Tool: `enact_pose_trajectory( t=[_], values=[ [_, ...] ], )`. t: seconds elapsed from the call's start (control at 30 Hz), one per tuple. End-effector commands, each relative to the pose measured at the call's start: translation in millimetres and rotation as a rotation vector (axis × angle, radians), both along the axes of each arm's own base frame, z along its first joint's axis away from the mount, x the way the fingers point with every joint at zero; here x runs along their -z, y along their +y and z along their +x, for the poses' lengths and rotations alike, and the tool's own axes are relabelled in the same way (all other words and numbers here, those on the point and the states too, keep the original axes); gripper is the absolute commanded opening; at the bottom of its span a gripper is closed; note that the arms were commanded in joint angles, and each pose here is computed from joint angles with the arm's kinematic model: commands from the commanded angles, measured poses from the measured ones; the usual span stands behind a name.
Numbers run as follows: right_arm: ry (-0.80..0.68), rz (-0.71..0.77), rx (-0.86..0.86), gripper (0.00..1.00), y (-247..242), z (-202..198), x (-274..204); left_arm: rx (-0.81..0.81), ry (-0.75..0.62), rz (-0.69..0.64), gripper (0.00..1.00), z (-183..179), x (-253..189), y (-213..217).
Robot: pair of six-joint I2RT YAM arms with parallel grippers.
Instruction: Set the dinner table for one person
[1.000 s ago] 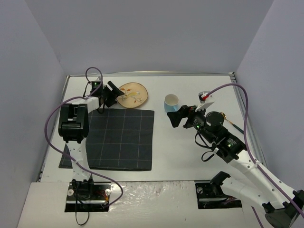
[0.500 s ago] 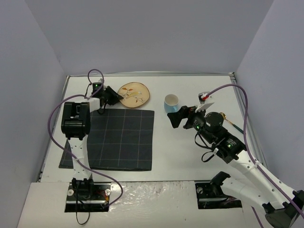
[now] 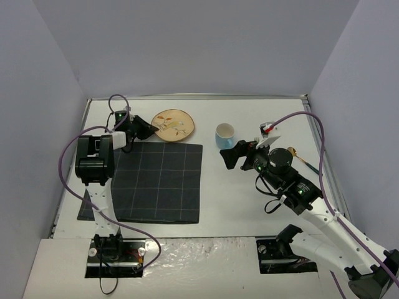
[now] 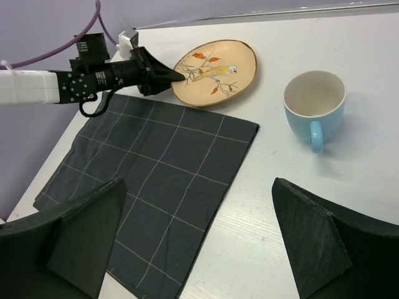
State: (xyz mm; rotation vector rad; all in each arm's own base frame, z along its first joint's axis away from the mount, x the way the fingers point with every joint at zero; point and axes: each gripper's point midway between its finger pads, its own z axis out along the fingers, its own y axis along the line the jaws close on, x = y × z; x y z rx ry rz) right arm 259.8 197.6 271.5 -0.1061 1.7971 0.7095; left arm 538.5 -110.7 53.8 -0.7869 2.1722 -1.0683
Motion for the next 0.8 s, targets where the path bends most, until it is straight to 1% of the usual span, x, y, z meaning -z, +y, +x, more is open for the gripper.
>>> enact_pose_trajectory(
  t=[0.0,0.17,0.33,0.4,0.43,0.53,0.63,0.77],
  values=[
    [-0.054,0.048,0.004,1.0,3.8,6.7,-19.3,-0.018,-0.338,-0.067,0.0,16.0,-145.1,16.9],
    [-0.021,0.057,-0.022,1.0,15.5,12.4,-19.3,-0.001,-0.401,-0.112,0.0,-1.7,-186.7,16.5],
    [0.043,0.085,-0.009,0.99,28.3,26.4,-18.0,0.006,-0.393,-0.127,0.0,-30.2,-200.5,19.0],
    [0.094,0.101,0.004,0.99,36.2,35.9,-10.1,0.018,-0.385,-0.124,0.0,-43.3,-203.8,17.0],
    [0.109,0.106,0.009,0.99,39.1,39.9,-8.6,0.028,-0.386,-0.12,0.0,-53.9,-211.8,15.4],
    [0.146,0.116,0.003,0.99,51.0,52.8,-7.1,0.069,-0.343,-0.101,0.0,-81.3,-210.7,9.3],
    [0.181,0.125,-0.017,0.99,65.4,65.7,-5.7,0.111,-0.341,-0.071,0.0,-109.2,-214.4,5.6],
    [0.235,0.14,-0.026,0.99,77.6,82.5,4.4,0.119,-0.346,-0.087,0.0,-140.0,-220.5,-0.1]
  ],
)
